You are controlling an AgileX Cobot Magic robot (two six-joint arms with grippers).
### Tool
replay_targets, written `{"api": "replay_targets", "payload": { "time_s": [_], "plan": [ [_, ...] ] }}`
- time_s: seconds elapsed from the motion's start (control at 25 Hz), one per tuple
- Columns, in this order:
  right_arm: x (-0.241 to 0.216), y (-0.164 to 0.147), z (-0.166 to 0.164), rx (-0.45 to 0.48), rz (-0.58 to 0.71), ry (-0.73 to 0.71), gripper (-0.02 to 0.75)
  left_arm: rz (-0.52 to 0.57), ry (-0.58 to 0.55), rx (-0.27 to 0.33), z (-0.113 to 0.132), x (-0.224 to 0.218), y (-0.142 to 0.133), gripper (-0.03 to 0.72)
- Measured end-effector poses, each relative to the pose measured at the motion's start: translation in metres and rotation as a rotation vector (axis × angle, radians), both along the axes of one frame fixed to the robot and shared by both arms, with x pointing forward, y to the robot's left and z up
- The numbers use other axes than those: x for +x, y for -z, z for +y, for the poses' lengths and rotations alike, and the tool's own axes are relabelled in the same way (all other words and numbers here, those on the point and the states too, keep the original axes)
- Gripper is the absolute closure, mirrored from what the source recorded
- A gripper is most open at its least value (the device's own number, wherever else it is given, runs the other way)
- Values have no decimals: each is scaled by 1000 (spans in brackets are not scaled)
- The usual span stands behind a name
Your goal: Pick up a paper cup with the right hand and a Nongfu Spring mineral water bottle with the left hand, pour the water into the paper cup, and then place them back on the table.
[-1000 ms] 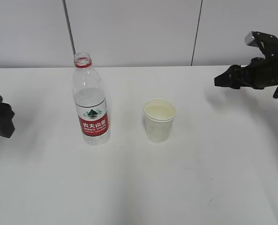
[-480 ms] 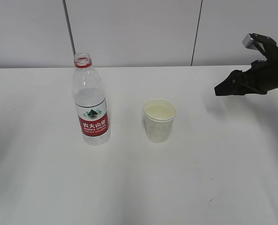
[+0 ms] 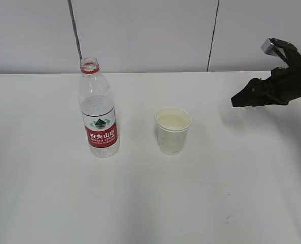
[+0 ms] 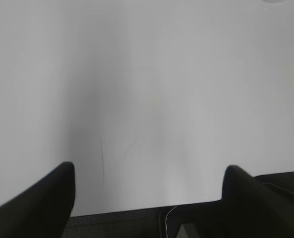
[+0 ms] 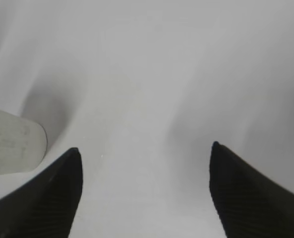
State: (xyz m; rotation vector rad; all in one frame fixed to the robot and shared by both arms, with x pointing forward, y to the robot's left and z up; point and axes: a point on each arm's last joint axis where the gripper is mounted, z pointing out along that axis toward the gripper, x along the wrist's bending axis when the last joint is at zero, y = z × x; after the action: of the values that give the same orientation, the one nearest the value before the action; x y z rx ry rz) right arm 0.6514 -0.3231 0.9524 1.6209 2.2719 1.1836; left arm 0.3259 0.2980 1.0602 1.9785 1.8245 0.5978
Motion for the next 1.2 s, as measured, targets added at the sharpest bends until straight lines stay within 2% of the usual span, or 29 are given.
{"api": "replay_targets", "payload": {
  "time_s": [0.28,0.56,0.96,1.2],
  "plan": [
    [-1,0,1,9,6,-12,149,-92,0,-26,3,-35,6,134],
    [-2,0,2,13,10,-20,149,-285,3,-51,5,-62,7,137],
    [-2,0,2,13,10,-20,149,-365,4,-60,6,-74,5,137],
    [-2,0,2,13,10,-20,150,-455,5,-70,8,-89,5,137]
  ]
}}
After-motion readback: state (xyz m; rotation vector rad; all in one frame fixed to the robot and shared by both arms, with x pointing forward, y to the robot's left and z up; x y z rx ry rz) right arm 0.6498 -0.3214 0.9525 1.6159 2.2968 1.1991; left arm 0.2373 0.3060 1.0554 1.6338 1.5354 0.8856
